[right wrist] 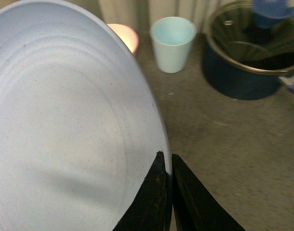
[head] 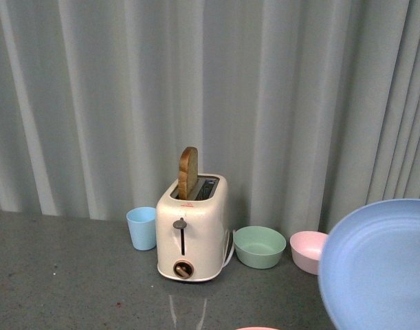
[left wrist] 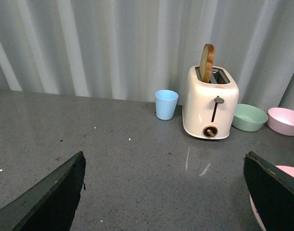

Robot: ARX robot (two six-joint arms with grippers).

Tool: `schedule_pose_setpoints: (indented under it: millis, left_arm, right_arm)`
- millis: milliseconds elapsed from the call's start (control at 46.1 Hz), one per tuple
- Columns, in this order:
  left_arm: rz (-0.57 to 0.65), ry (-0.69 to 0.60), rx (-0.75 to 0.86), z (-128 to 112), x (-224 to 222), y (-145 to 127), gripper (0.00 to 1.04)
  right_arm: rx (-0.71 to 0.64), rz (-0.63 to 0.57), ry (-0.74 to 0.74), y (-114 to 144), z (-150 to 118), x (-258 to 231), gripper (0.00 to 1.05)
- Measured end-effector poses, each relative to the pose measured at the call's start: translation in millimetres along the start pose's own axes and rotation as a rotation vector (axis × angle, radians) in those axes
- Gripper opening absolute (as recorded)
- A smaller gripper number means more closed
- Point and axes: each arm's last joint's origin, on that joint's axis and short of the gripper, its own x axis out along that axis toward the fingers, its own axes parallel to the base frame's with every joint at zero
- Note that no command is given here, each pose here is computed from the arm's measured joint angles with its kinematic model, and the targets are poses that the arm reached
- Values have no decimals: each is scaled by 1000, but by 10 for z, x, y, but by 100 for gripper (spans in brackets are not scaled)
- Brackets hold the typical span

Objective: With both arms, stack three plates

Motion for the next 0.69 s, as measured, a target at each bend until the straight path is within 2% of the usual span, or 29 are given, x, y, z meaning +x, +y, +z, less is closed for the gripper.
schedule_pose_setpoints:
  millis: [195, 390, 542, 694]
  left_arm:
    - [0, 0, 0, 0, 0, 0, 98]
    - [0, 0, 0, 0, 0, 0, 98]
    - [0, 0, 0, 0, 0, 0, 98]
    - [0, 0, 0, 0, 0, 0, 98]
  right_arm:
    - [-1, 172, 31, 634, -182, 226, 3]
    - [38, 301, 91, 1033, -431, 328, 3]
    - [78, 345, 147, 1150, -599, 378, 3]
    - [128, 344, 188, 1124, -700, 406, 3]
